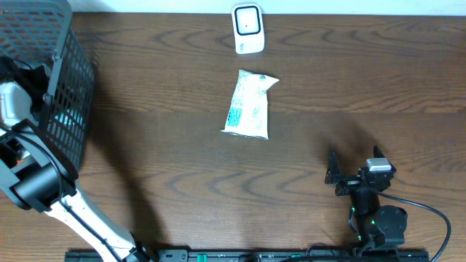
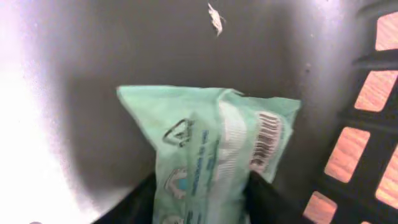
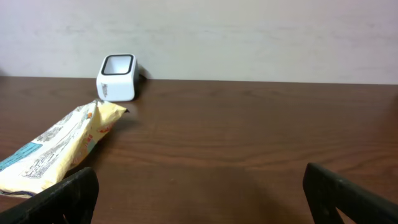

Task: Scan the item barcode
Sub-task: 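Grasp the green wipes packet with the left gripper and lift it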

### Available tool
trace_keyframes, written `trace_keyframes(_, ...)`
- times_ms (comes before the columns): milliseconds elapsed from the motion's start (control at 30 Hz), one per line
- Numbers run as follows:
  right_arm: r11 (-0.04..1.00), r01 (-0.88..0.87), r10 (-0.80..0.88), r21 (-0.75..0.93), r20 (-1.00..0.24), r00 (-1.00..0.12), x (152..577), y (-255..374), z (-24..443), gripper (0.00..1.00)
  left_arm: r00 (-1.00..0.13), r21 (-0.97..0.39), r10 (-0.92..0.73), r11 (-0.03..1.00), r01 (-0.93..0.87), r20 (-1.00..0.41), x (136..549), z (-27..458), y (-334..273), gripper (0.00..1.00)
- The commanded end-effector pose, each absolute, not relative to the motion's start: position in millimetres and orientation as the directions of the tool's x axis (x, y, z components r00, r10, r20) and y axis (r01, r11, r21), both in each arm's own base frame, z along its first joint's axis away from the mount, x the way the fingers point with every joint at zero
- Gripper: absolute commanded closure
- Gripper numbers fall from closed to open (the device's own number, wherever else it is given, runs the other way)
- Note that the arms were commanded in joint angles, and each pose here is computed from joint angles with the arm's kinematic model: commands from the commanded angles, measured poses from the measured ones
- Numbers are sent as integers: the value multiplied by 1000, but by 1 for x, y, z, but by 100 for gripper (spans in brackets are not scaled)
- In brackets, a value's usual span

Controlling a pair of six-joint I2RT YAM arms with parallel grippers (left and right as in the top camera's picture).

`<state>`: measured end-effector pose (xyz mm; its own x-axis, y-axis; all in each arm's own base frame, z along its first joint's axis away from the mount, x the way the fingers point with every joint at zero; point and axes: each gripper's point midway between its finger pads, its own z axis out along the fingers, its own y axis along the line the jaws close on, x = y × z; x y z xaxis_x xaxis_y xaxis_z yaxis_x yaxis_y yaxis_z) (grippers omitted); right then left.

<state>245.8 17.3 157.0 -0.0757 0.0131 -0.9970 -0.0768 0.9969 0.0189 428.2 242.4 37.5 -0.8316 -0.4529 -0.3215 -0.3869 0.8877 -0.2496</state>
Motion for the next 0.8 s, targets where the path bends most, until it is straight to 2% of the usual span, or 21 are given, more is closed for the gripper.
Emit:
trace_keyframes(0,997,-82,6,12,-997,-76,245,19,157,1,-843,-137,-479,878,-459,-245,405,8,263,67)
trace_keyframes(67,997,-82,5,12,-997,-76,245,19,157,1,-810,-146,-526,851,-505,-260,406,17,268,78)
trace_keyframes(167,997,-83,5,12,-997,-76,245,19,156,1,-741,-168,-602,797,-580,-297,410,40,278,81)
trace_keyframes(233,997,-82,6,12,-997,-76,245,19,157,1,-679,-192,-653,753,-630,-336,413,63,285,89)
trace_keyframes(300,997,-83,5,12,-997,-76,245,19,157,1,-605,-223,-697,707,-671,-386,415,95,291,92)
trace_keyframes(567,997,-83,5,12,-997,-76,245,19,156,1,-258,-416,-733,598,-685,-629,412,263,291,92)
trace_keyframes(700,997,-82,5,12,-997,-76,245,19,157,1,-47,-559,-735,554,-618,-676,394,353,273,92)
trace_keyframes(767,997,-82,5,12,-997,-76,245,19,157,1,17,-642,-745,563,-521,-667,387,395,253,92)
